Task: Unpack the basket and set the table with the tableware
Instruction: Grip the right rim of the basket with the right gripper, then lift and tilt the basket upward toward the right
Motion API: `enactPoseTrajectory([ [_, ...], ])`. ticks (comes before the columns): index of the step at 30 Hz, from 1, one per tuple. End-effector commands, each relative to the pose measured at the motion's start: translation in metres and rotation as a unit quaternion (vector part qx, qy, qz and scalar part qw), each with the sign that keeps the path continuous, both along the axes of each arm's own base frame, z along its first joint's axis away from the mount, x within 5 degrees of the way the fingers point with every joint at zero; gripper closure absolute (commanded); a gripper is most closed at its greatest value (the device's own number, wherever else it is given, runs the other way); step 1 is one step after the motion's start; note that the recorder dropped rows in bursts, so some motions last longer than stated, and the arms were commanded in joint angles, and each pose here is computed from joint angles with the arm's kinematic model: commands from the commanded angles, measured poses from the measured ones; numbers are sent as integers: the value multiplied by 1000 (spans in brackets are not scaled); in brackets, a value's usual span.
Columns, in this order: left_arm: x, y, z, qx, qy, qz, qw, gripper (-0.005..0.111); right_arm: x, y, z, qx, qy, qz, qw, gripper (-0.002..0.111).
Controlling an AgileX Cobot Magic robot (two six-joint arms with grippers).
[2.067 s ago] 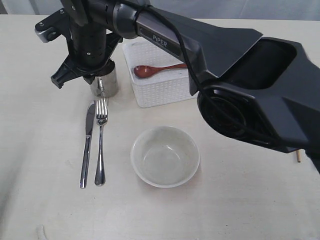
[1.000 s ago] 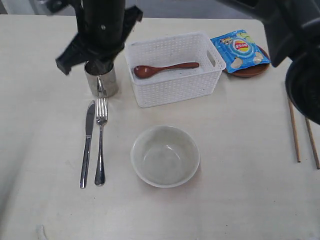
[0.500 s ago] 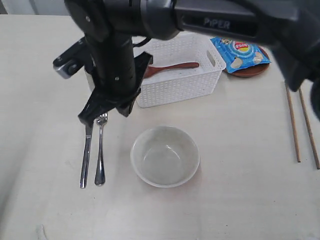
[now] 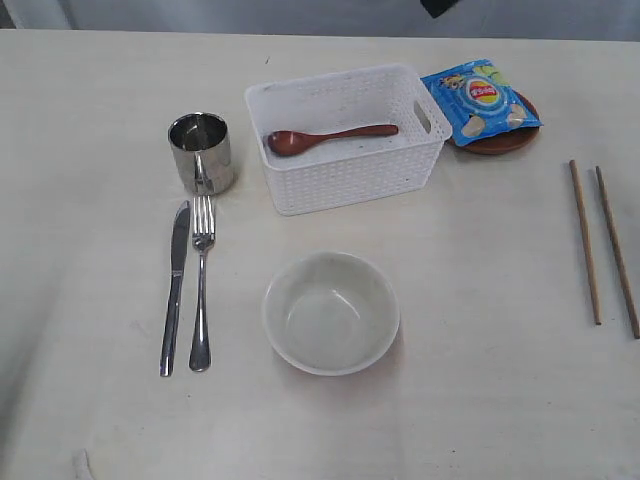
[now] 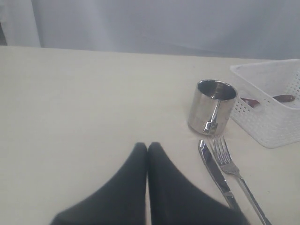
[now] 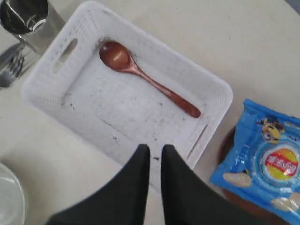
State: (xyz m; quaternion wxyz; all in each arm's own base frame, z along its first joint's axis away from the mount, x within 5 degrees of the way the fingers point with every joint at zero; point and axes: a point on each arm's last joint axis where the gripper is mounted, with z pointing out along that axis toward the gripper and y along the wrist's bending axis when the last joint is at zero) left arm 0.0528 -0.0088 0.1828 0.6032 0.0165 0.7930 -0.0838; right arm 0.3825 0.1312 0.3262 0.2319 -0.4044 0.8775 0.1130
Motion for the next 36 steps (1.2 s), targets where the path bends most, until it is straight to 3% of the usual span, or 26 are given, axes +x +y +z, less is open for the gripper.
enactPoseTrajectory([
  [1, 0, 0, -1, 2, -1, -3, 1000, 107, 23, -15, -15, 46, -13, -13, 999, 78],
  [2, 0, 0, -1, 2, -1, -3, 1000, 107, 31, -16, -26, 44, -14, -22, 999, 69],
  [4, 0, 0, -1, 2, -1, -3, 1000, 107, 38, -15, -38, 44, -11, -29, 999, 64],
  [10, 0, 0, -1, 2, -1, -3, 1000, 107, 66, -15, -109, 14, 82, -131, 988, 65],
  [19, 0, 0, -1, 2, -1, -3, 1000, 107, 74, -15, -141, -3, 112, -146, 983, 65],
  [23, 0, 0, -1, 2, -1, -3, 1000, 107, 75, -14, -149, -1, 122, -150, 981, 83],
  [26, 0, 0, -1, 2, -1, -3, 1000, 107, 75, -13, -150, -1, 124, -151, 981, 109],
  [31, 0, 0, -1, 2, -1, -3, 1000, 107, 76, -13, -141, 0, 127, -160, 979, 109],
  [36, 0, 0, -1, 2, -1, -3, 1000, 107, 76, -18, -100, -7, 84, -178, 980, 109],
])
